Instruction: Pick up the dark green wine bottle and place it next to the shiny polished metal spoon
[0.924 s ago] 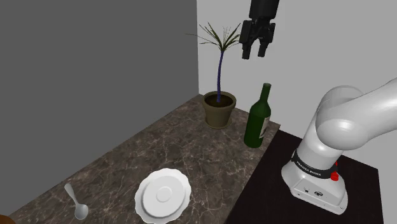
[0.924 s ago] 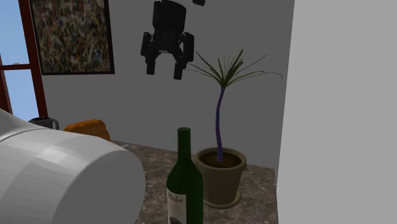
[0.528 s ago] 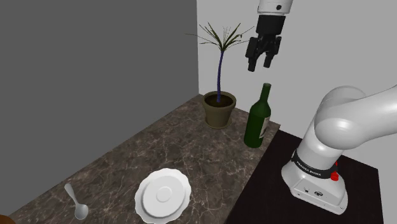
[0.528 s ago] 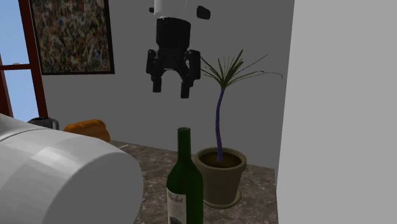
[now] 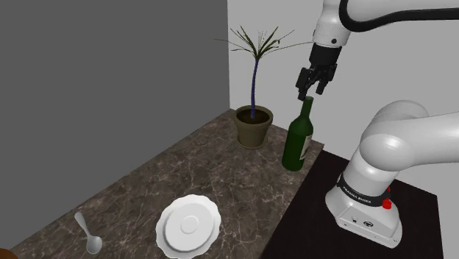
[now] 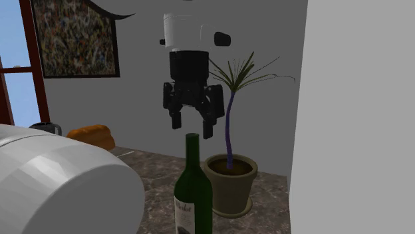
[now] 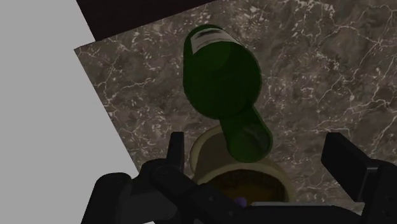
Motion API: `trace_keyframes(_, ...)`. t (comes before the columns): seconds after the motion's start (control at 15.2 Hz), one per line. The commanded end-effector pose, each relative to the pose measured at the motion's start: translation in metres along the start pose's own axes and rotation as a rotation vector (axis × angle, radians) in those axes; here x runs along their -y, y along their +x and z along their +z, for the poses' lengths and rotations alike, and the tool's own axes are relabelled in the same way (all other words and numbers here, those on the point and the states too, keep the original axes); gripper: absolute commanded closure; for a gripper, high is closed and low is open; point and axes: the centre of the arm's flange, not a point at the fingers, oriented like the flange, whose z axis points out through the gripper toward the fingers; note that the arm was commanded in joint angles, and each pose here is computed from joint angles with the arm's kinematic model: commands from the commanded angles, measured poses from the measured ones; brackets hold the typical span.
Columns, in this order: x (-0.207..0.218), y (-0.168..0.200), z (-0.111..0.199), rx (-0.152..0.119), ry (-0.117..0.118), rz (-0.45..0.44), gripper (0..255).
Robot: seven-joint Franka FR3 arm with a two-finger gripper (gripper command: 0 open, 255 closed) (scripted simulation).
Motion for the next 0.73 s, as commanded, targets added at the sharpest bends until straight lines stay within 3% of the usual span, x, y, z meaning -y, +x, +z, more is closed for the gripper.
trace_keyframes(0.0, -0.002, 0.0, 0.012, -0.003, -0.003, 0.003, 0)
trace_keyframes(0.33, -0.002, 0.0, 0.036, -0.003, -0.002, 0.003, 0)
trace_keyframes(0.66, -0.002, 0.0, 0.036, -0.003, -0.003, 0.003, 0)
